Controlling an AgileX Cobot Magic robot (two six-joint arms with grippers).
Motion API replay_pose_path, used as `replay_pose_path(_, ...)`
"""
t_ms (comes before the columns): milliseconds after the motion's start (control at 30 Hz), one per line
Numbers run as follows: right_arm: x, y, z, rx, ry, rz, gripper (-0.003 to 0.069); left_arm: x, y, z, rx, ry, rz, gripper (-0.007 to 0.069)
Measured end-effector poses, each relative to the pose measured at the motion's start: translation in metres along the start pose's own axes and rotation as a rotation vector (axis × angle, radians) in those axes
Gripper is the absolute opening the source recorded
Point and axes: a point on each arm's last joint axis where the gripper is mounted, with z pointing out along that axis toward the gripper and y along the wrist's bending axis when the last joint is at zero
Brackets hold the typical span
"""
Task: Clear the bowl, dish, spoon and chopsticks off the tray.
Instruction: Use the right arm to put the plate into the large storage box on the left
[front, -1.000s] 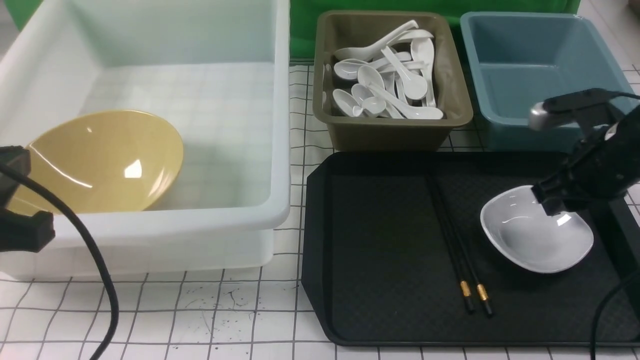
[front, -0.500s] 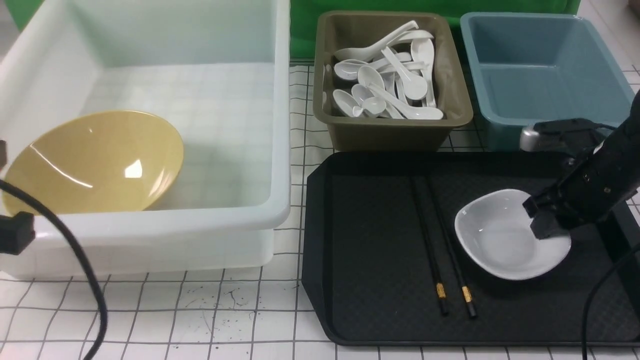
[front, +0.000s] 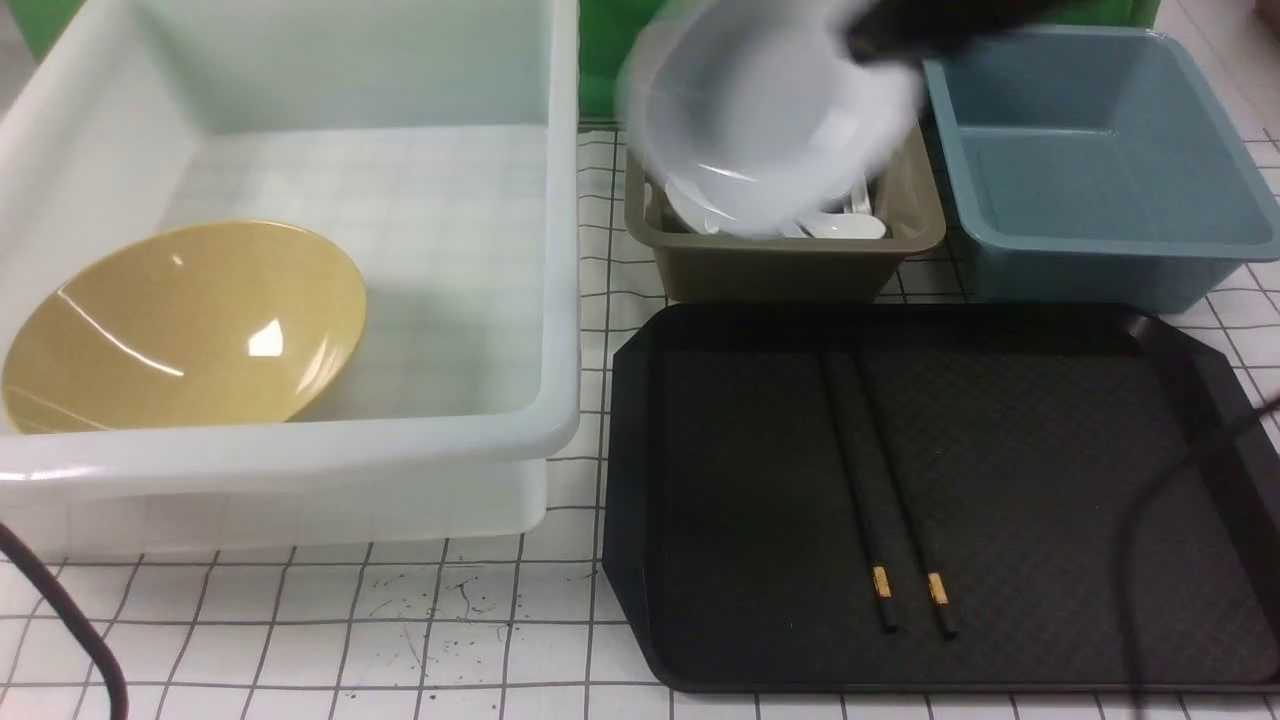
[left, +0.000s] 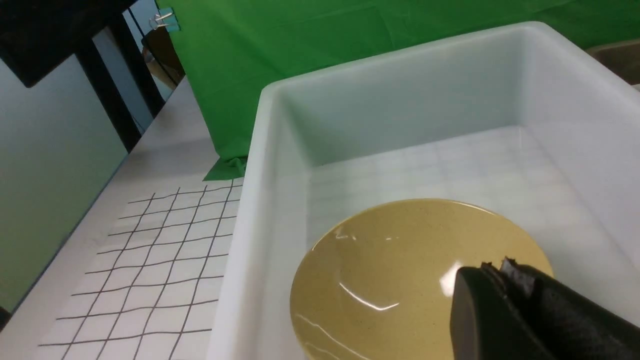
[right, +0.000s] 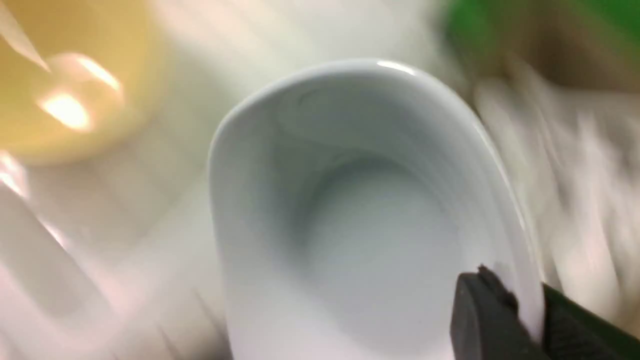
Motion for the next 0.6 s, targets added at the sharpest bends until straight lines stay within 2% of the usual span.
replay_pose_path(133,-0.034,0.051,0.066,-0.064,-0.088,-0.236,0.007,0.011,-0.005,0.007,0.015,-0.014,-0.026,-0.0006)
replay_pose_path(167,-0.034,0.062,0.091,-0.051,-0.069,-0.318,0.007,0.015,-0.007,0.009,0.022,-0.015,-0.033,-0.0006)
replay_pose_path(300,-0.015,0.085,0.155,-0.012,0.064,-0.474,0.007,0.027,-0.013,0.015,0.046,-0.033,-0.047,-0.0006)
replay_pose_path(400,0.004,0.087,0.179,0.013,0.162,-0.479,0.007,0.028,-0.014,0.016,0.055,-0.05,-0.049,-0.0006)
replay_pose_path(600,0.013,0.088,0.185,0.021,0.189,-0.388,0.007,0.028,-0.015,0.016,0.059,-0.065,-0.055,-0.0006)
